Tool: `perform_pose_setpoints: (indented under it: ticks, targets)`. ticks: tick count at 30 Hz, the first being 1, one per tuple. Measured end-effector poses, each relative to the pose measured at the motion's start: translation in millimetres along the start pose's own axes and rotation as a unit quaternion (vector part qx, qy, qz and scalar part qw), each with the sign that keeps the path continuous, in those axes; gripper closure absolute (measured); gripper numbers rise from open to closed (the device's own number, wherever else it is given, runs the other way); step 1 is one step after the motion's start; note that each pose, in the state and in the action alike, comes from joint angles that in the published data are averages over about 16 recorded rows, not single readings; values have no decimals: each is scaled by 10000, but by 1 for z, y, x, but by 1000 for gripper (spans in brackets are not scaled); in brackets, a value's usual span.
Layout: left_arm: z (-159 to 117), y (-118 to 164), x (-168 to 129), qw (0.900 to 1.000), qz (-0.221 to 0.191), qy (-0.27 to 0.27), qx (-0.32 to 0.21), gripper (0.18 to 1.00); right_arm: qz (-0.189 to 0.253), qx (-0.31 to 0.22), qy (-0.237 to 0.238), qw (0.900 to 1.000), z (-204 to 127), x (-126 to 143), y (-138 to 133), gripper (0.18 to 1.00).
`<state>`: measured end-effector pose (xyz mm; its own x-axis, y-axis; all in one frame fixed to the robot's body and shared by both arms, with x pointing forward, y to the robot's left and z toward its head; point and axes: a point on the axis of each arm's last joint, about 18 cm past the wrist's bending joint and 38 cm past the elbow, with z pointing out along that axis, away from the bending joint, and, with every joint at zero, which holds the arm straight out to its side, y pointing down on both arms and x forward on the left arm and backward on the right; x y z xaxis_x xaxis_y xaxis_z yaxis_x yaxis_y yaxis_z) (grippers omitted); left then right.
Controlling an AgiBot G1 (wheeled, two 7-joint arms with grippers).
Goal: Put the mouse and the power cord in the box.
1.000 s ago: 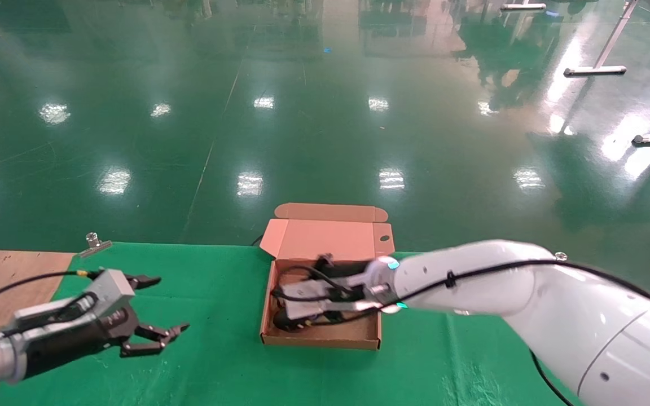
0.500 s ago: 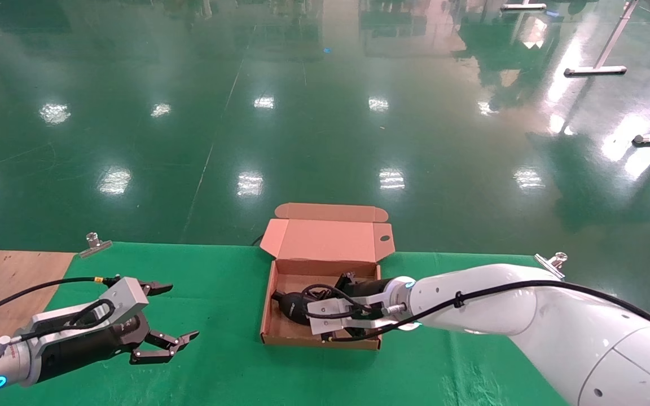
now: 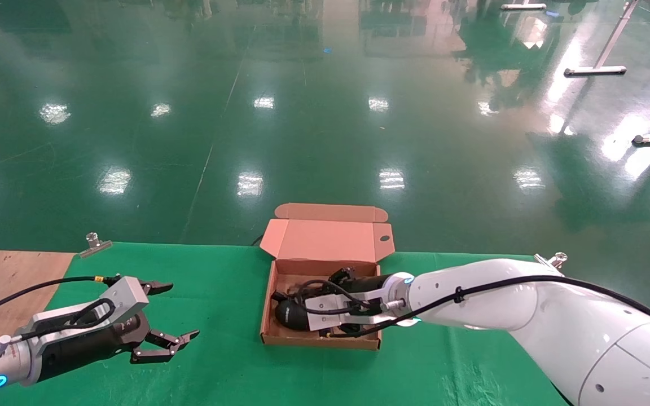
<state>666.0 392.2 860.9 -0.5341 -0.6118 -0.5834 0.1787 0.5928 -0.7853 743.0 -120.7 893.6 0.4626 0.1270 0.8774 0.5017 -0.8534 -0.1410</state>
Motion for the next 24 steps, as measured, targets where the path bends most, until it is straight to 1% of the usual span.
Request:
perform_pose_setpoints:
  ticks: [6,9,11,15,17,21,24]
  targets:
    - [-3,-16,4,9994,-137,141,302,184,615,361,-88,9974,-10,-11,2,659]
    - [-6,-28,7,9981,-224,248,511,184,1009,609,-136,9929,-19,-18,3,581]
    - [-8,-36,9,9969,-281,326,657,184,1269,782,-163,9887,-26,-22,4,544]
    - [-13,-53,13,9937,-379,490,938,184,1749,1127,-201,9779,-41,-28,6,450]
    - [-17,-61,15,9917,-421,575,1074,184,1968,1299,-214,9716,-49,-30,7,418]
    - [-24,-76,20,9870,-491,750,1333,184,2363,1638,-226,9575,-68,-34,8,333]
    - [-30,-88,23,9830,-531,887,1516,184,2619,1888,-226,9462,-83,-35,10,296]
